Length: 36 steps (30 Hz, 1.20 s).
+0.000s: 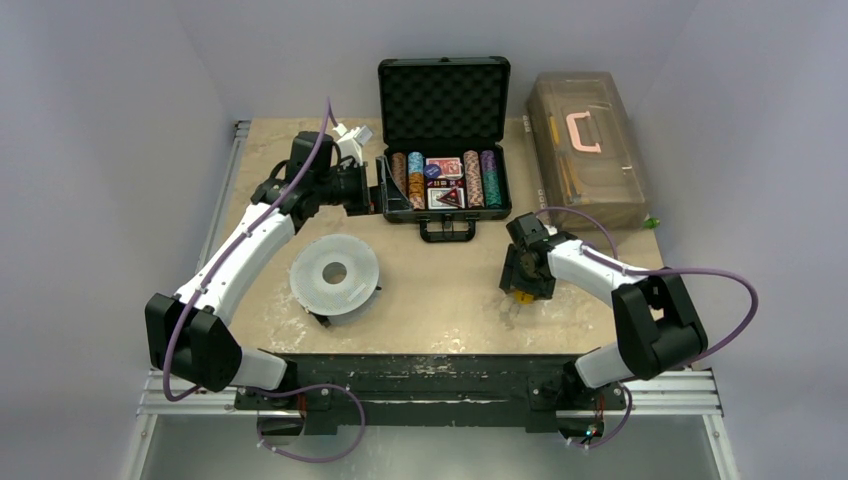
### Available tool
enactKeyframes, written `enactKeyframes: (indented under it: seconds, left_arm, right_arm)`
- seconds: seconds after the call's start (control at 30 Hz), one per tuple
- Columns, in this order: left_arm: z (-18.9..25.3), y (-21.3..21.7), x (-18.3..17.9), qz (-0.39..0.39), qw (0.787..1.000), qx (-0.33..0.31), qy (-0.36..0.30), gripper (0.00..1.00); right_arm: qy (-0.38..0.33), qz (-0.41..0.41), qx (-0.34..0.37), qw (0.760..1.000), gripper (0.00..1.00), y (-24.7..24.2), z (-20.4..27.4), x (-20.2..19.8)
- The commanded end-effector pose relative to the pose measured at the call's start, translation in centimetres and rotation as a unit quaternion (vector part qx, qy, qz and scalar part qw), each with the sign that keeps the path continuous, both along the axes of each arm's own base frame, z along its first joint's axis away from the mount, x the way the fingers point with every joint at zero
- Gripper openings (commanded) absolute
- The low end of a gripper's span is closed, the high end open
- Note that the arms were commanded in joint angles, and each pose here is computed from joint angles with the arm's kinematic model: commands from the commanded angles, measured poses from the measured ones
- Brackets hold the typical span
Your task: Pack up texas hold em set
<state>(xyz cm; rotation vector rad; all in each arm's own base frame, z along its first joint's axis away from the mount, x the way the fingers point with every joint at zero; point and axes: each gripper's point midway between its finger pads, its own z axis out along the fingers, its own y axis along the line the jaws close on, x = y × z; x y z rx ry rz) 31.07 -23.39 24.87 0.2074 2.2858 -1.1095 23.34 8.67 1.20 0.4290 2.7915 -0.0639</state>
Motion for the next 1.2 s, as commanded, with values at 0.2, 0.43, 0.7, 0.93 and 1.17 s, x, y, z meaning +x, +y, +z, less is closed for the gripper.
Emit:
enactKeyframes:
  seconds: [0.2,0.43,0.7,0.93,1.17]
  left_arm:
    - [0.7,-0.6,0.1,-0.011,1.000,-0.012,-0.011,0.93]
    - [0.6,-0.6,0.2,-0.010,1.000,-0.011,-0.010,0.93]
    - [0.4,-0.6,0.2,-0.010,1.000,-0.010,-0.008,0.93]
    - [0.1,-0.7,0.3,-0.012,1.000,-0.011,-0.002,0.93]
    - [-0.9,-1.1,0.5,-0.017,1.000,-0.017,0.017,0.93]
  right_arm:
    - [-0.002,-0.029,-0.028,0.999,0.52,-1.4,-0.9,0.4]
    - [-0.015,-0.028,-0.022,0.999,0.46,-1.0,0.0,0.8]
    - [-0.057,-0.035,0.026,0.997,0.46,0.7,2.5,1.6]
    - [-0.087,-0.051,0.105,0.989,0.45,3.3,4.0,2.6]
    - [-0.132,-0.123,0.267,0.946,0.44,7.7,6.4,4.3]
